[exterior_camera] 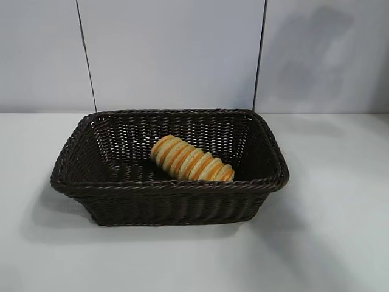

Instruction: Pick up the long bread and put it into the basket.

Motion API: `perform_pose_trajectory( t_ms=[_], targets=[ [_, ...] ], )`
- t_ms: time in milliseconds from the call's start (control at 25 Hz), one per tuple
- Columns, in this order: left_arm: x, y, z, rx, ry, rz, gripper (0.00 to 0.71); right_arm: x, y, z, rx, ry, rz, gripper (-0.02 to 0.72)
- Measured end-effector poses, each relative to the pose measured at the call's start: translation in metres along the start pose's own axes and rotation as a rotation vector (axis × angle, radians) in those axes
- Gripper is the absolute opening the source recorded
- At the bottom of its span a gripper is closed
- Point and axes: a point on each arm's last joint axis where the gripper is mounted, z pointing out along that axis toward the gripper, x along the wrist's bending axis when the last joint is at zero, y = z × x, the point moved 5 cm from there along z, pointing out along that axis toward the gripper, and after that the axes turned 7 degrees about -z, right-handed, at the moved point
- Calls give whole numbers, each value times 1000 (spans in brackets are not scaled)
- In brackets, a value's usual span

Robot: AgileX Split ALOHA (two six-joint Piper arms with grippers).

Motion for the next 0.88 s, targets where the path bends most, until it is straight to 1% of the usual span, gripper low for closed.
perform_pose_trajectory(
  t_ms=[160, 320, 400, 560, 680, 760, 880],
  targets=[
    [0, 0, 0, 0, 0, 0, 694, 16, -30, -97, -216, -24, -38, 695],
    [0, 0, 0, 0, 0, 0, 694, 25, -76, -168, -395, -64, -53, 695],
    [0, 0, 0, 0, 0, 0, 695, 28, -98, -188, -453, -75, -52, 695],
    [0, 0, 0, 0, 0, 0, 694, 34, -137, -204, -536, -69, -52, 695],
    [0, 0, 0, 0, 0, 0, 694, 37, -162, -200, -568, -43, -68, 695],
    [0, 0, 0, 0, 0, 0, 694, 38, -182, -191, -561, -27, -74, 695],
    [0, 0, 0, 0, 0, 0, 694, 40, -211, -173, -535, -26, -74, 695]
  ],
)
